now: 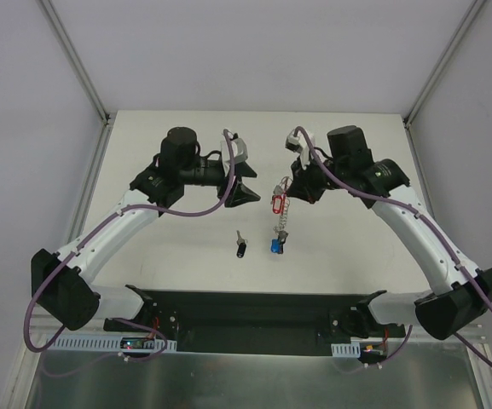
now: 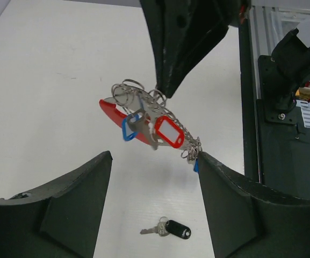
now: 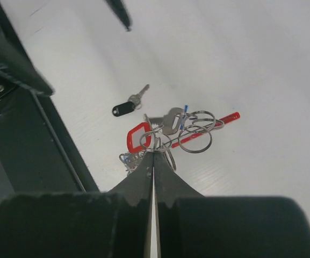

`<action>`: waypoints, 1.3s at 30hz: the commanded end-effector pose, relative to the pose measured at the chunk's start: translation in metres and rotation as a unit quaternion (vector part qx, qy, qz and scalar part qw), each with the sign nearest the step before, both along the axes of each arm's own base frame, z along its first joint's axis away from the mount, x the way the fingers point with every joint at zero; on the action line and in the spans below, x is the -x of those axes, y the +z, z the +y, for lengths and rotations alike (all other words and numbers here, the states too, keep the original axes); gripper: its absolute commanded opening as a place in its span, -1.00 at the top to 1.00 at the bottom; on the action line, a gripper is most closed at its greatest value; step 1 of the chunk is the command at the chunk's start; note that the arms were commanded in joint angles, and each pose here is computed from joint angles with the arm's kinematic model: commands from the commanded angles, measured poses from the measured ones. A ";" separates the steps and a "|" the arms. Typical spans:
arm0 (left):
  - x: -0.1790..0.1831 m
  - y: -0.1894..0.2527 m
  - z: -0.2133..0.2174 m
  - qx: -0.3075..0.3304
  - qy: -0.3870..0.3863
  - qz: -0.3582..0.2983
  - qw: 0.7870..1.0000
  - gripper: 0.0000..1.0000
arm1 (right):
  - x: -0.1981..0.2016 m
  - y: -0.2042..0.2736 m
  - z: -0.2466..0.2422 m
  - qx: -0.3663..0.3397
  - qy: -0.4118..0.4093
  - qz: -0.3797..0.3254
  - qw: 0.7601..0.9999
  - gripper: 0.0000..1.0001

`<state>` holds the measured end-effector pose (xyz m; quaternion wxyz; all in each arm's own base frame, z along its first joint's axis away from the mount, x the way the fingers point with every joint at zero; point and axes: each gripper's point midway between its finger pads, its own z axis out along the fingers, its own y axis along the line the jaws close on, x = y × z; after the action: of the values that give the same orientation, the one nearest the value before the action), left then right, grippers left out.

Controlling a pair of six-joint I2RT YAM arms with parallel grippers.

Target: Put the keys on the keyring

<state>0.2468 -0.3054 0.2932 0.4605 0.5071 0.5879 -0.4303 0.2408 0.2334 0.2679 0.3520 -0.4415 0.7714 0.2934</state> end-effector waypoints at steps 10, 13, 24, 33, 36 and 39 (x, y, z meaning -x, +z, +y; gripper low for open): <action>-0.020 -0.018 0.012 0.004 0.100 0.038 0.994 -0.31 | -0.078 -0.098 0.005 0.022 -0.165 0.126 0.978 0.98; -0.020 -0.028 0.025 0.000 0.141 0.036 0.989 -0.32 | -0.093 -0.119 0.026 -0.006 -0.146 0.145 0.979 0.98; -0.021 -0.071 0.073 -0.026 0.271 0.018 0.962 -0.35 | -0.113 -0.193 0.033 -0.001 -0.169 0.168 0.971 0.98; -0.024 -0.088 0.085 -0.047 0.295 0.006 0.954 -0.36 | -0.110 -0.196 0.005 0.075 -0.197 0.183 0.960 0.54; -0.027 -0.084 0.092 -0.048 0.314 -0.006 0.948 -0.37 | -0.109 -0.173 -0.007 0.103 -0.227 0.169 0.954 0.07; -0.033 -0.081 0.105 -0.061 0.348 -0.015 0.935 -0.38 | -0.108 -0.155 -0.015 0.131 -0.253 0.160 0.945 -0.20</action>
<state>0.2661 -0.2193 0.1916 0.5164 0.3288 0.7511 -0.2470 0.3480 0.2328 0.0664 0.2067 -0.2305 0.9266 0.2134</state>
